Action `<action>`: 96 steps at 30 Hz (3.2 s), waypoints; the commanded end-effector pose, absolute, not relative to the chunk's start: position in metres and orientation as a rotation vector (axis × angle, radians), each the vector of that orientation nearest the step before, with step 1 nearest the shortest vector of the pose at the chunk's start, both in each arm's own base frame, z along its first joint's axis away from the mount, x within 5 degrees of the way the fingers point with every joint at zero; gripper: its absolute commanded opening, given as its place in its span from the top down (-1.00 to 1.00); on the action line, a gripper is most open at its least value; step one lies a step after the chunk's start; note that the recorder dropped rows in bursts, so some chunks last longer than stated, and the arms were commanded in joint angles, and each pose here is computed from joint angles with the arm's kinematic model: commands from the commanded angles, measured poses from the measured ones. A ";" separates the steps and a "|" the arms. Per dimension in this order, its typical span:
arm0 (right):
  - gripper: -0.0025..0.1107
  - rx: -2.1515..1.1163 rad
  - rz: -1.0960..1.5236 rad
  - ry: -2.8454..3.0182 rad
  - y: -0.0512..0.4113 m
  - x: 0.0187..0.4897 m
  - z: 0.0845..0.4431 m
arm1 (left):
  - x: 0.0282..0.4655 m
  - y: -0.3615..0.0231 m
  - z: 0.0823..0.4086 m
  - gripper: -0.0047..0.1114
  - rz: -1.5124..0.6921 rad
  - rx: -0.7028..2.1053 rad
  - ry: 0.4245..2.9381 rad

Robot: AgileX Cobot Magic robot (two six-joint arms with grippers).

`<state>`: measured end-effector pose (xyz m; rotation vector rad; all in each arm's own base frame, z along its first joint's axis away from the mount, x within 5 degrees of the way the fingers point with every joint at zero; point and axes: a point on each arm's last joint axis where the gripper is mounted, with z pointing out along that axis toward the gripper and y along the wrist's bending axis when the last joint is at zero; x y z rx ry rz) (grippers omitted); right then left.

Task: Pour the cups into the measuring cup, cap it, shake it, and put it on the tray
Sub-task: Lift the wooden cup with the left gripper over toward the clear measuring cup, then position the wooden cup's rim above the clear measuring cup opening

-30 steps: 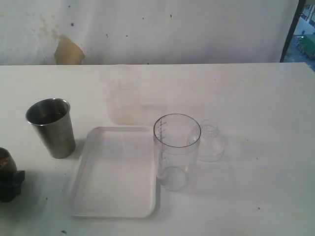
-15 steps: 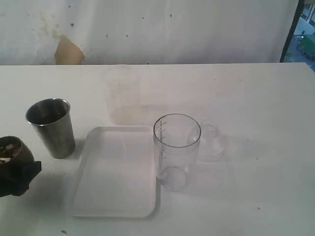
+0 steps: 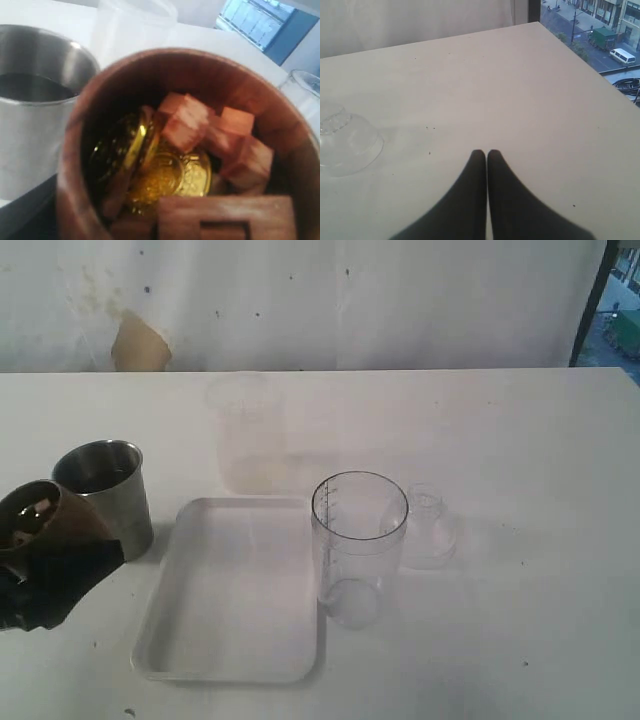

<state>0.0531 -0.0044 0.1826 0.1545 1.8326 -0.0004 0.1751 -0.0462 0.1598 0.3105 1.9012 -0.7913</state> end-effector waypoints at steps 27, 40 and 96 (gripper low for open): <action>0.96 0.158 0.000 1.827 -0.004 0.053 0.182 | 0.305 -0.187 0.252 0.92 -0.524 0.627 1.907; 0.96 0.158 0.000 1.827 -0.004 0.053 0.182 | 0.334 -0.250 0.239 0.92 -0.484 0.815 1.852; 0.96 0.145 -0.010 1.828 -0.004 0.053 0.182 | 0.301 -0.250 0.260 0.92 -0.099 1.518 1.392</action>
